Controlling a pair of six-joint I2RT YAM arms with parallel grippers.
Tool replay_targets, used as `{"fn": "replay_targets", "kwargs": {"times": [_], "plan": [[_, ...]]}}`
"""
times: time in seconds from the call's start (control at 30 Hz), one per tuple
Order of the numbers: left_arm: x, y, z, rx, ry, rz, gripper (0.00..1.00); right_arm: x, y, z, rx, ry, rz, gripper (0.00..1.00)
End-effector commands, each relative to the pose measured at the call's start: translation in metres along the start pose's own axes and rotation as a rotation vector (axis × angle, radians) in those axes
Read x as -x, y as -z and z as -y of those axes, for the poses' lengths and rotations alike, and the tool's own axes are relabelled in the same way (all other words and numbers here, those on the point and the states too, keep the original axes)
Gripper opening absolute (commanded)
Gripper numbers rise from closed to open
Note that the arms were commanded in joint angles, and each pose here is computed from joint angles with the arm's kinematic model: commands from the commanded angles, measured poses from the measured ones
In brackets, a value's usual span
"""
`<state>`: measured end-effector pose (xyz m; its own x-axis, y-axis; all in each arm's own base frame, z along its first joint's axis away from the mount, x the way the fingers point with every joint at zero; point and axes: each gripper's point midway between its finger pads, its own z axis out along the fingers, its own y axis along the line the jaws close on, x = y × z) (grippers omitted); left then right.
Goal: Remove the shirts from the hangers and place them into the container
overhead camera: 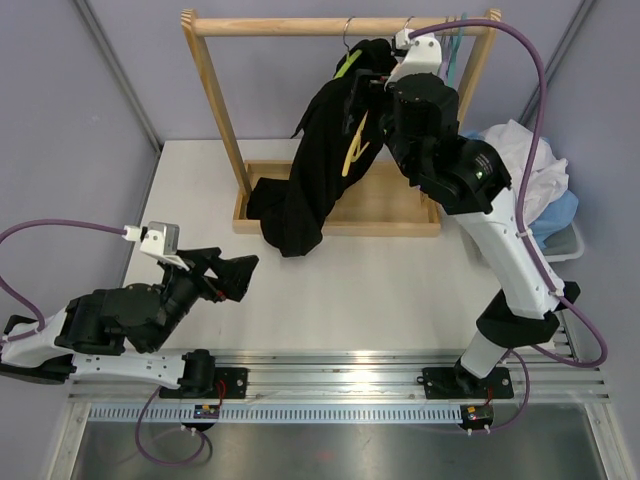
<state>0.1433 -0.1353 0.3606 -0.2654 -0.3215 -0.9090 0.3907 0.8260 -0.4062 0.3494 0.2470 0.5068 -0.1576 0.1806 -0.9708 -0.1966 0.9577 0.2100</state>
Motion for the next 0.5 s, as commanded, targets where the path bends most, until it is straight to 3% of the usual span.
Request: {"fn": "replay_targets", "kwargs": {"times": [0.0, 0.27, 0.47], "plan": [[0.010, -0.002, 0.002, 0.018, 0.045, 0.038, 0.99, 0.014, -0.001, -0.020, 0.075, -0.029, 0.027, 0.78], [0.008, 0.002, -0.007, 0.018, 0.066, 0.035, 0.99, -0.015, -0.037, -0.057, 0.149, -0.047, -0.042, 0.81], [0.008, 0.004, -0.012, 0.016, 0.075, 0.037, 0.99, -0.029, -0.052, -0.060, 0.112, -0.077, -0.060, 0.81]]}}
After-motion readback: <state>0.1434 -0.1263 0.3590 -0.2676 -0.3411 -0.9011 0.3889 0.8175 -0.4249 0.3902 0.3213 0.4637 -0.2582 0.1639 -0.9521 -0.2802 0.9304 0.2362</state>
